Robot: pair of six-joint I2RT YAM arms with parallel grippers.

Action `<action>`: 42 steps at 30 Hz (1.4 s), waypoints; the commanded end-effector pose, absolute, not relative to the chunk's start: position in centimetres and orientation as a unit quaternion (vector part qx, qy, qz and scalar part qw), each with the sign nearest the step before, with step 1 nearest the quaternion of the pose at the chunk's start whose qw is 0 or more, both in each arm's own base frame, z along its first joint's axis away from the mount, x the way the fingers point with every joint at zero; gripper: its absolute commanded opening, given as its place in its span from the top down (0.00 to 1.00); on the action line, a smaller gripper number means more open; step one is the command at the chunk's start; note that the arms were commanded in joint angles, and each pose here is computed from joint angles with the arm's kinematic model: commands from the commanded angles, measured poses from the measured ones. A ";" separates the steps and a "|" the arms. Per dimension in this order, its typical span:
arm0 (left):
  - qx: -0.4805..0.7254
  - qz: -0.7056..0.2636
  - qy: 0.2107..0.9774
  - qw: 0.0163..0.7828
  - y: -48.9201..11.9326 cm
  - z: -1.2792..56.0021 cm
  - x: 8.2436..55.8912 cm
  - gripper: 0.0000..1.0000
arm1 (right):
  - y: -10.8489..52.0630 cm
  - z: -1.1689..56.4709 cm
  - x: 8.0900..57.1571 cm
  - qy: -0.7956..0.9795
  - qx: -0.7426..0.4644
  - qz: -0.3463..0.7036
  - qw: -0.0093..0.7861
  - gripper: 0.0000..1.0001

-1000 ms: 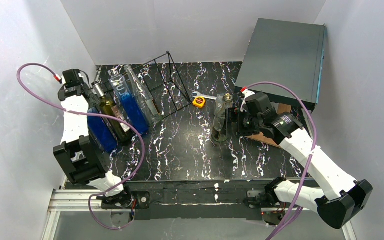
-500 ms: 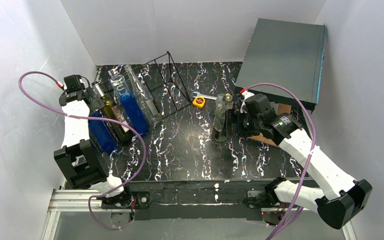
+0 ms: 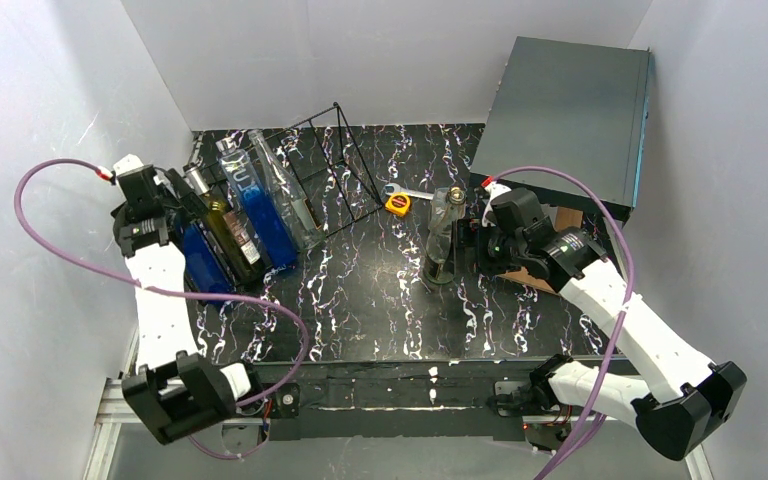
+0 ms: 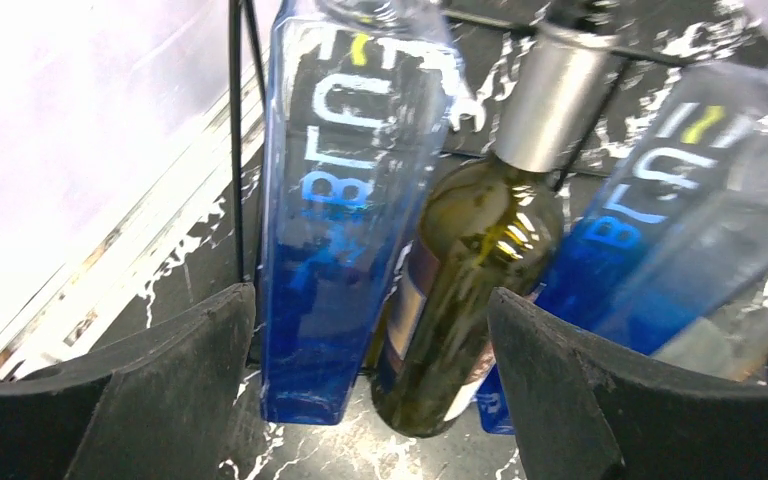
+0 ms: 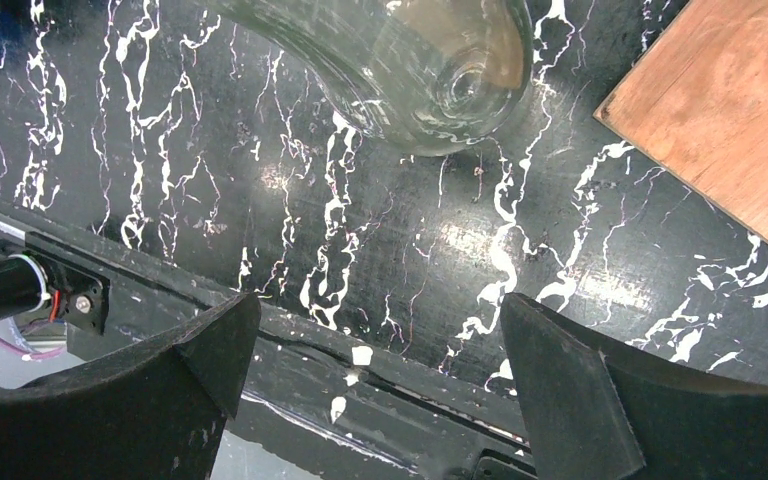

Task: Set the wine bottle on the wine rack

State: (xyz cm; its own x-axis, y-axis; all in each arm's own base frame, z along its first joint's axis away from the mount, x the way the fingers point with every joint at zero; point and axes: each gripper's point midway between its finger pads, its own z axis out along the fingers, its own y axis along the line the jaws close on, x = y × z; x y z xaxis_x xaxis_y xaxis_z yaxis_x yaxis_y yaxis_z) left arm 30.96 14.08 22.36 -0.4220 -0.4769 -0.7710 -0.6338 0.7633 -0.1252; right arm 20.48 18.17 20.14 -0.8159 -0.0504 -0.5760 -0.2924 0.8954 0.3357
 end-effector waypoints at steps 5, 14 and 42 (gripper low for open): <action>-0.259 -0.019 0.806 0.531 9.1 26.4 32.9 0.17 | 17.6 22.6 20.9 0.916 -0.092 0.208 0.331 0.00; -0.066 -0.138 0.792 0.590 -3.0 29.4 33.5 0.13 | 16.8 23.6 21.1 0.910 -0.086 0.197 0.355 0.00; 0.196 -0.344 0.732 0.555 -25.4 29.6 24.0 0.11 | 7.3 33.0 22.8 0.807 -0.038 0.045 0.587 0.00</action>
